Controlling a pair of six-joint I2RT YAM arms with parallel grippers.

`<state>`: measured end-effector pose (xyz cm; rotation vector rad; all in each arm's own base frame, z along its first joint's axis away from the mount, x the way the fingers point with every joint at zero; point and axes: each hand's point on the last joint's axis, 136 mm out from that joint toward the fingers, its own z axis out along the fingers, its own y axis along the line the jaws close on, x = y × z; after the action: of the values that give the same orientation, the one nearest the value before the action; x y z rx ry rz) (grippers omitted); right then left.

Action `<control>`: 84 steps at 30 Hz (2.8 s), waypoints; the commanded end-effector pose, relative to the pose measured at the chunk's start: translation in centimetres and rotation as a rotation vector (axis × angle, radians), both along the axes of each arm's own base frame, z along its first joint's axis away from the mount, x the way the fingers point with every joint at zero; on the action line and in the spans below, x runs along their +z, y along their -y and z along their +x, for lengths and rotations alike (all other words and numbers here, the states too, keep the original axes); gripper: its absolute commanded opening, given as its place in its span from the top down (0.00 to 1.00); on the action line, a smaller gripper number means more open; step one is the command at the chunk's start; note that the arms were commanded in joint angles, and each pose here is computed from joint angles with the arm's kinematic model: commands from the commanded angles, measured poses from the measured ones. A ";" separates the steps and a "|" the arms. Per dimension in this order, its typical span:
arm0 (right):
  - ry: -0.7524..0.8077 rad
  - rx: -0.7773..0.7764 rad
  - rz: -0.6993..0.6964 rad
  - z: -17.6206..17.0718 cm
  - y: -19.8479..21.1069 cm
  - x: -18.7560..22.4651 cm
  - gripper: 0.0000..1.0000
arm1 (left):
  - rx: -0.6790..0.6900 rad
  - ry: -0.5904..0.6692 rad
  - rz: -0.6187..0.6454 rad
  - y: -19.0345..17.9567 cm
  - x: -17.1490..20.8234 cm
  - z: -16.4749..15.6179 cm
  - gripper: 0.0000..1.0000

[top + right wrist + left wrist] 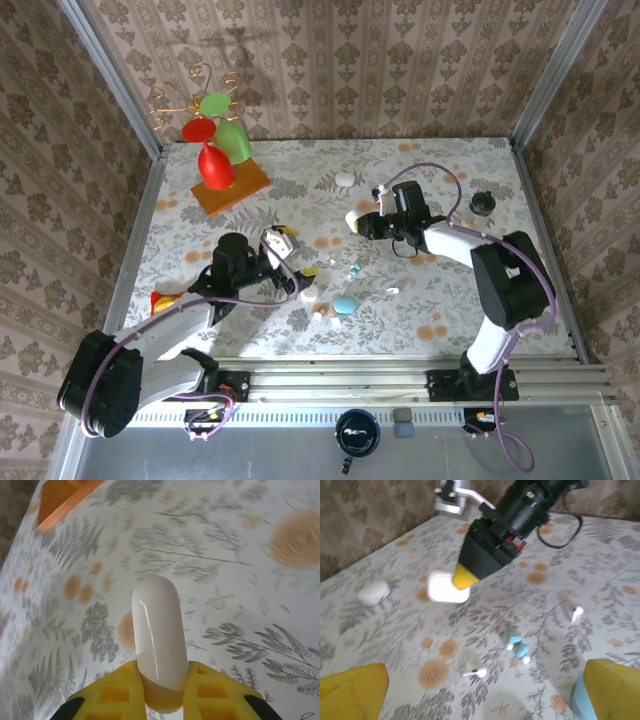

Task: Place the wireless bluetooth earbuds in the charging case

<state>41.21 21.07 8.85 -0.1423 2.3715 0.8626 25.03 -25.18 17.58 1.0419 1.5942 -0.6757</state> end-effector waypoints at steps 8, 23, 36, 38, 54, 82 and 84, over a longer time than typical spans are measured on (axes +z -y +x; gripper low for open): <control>-0.268 -0.319 0.197 3.4 3.5 -4.3 0.89 | 0.169 -0.106 0.072 -1.2 -0.5 2.4 0.00; -0.024 -0.326 0.001 2.5 7.8 1.6 0.24 | -0.345 0.062 0.157 7.6 -3.2 -4.2 0.01; -0.077 -0.322 0.026 1.8 7.7 0.7 0.20 | -0.527 0.012 0.199 9.4 -8.4 -6.9 0.06; -0.090 -0.307 0.022 1.8 7.5 0.4 0.20 | -0.535 0.005 0.203 9.4 -9.0 -7.0 0.09; -0.097 -0.282 0.057 2.2 6.8 0.5 0.19 | -0.514 -0.043 0.266 8.2 -13.8 -7.6 0.24; -0.103 -0.255 0.136 1.0 6.1 2.1 0.19 | -0.498 -0.053 0.191 8.3 -11.9 -6.4 0.60; -0.106 -0.252 0.177 0.4 5.8 2.8 0.20 | -0.485 -0.039 0.183 8.1 -11.2 -6.1 0.60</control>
<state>42.45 14.90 9.72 0.2707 2.3712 0.8854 18.34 -33.26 4.45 1.6298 1.5091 -0.8946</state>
